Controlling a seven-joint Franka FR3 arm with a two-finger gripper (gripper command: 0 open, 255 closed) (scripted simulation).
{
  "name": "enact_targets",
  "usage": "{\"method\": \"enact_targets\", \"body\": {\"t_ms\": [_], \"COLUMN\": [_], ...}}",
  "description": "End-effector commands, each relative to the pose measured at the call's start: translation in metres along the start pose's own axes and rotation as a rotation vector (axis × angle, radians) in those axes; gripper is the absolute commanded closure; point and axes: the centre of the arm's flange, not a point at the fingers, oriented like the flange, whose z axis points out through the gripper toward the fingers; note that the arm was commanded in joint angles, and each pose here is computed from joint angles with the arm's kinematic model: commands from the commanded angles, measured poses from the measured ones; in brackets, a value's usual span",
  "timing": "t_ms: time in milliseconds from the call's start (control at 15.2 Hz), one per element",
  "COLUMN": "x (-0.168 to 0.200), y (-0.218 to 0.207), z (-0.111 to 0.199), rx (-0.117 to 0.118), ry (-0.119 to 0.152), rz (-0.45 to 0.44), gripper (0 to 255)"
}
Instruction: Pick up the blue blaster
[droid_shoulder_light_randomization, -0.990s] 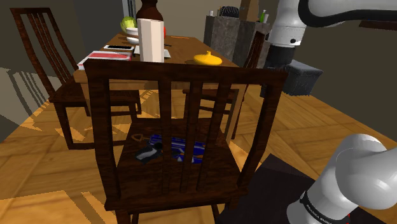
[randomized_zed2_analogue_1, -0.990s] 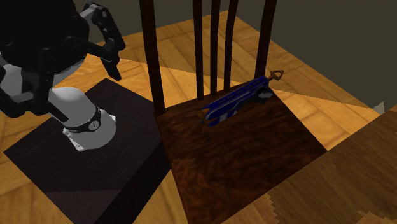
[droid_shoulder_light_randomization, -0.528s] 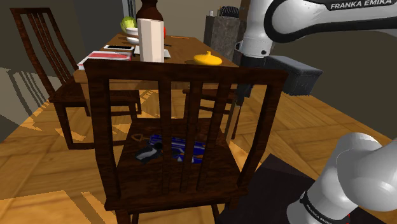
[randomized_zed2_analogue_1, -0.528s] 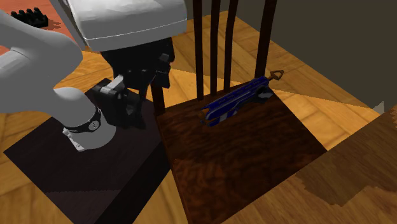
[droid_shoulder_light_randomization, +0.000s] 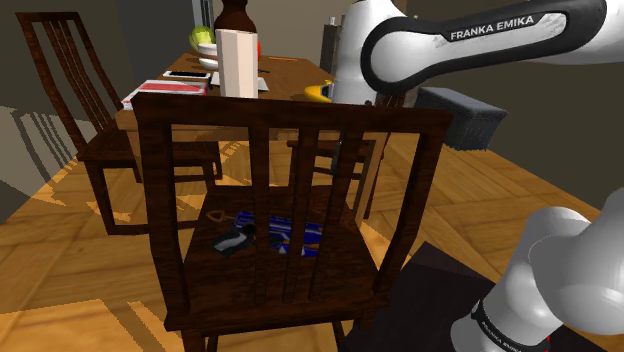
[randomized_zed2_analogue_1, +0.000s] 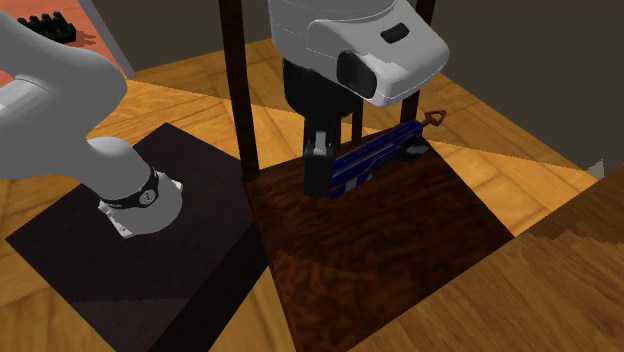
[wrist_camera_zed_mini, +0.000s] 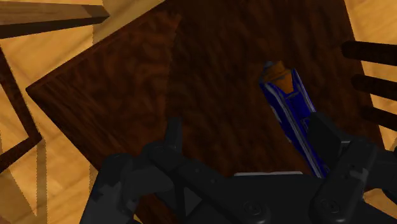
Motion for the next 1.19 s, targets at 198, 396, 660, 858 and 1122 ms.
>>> {"method": "enact_targets", "body": {"t_ms": [198,396,660,858,1122], "x": [0.046,0.071,0.100,0.115,0.115], "y": [-0.036,-0.062,-0.099,-0.121,-0.121], "z": [0.026,0.042,0.062,0.073,0.094], "rx": [0.008,0.013,0.019,0.022,0.022], "ry": [0.011,0.017,0.024,0.029,0.029], "rz": [-0.164,-0.262,-0.392,-0.466,-0.466], "gripper": [0,0,0,0,0]}}
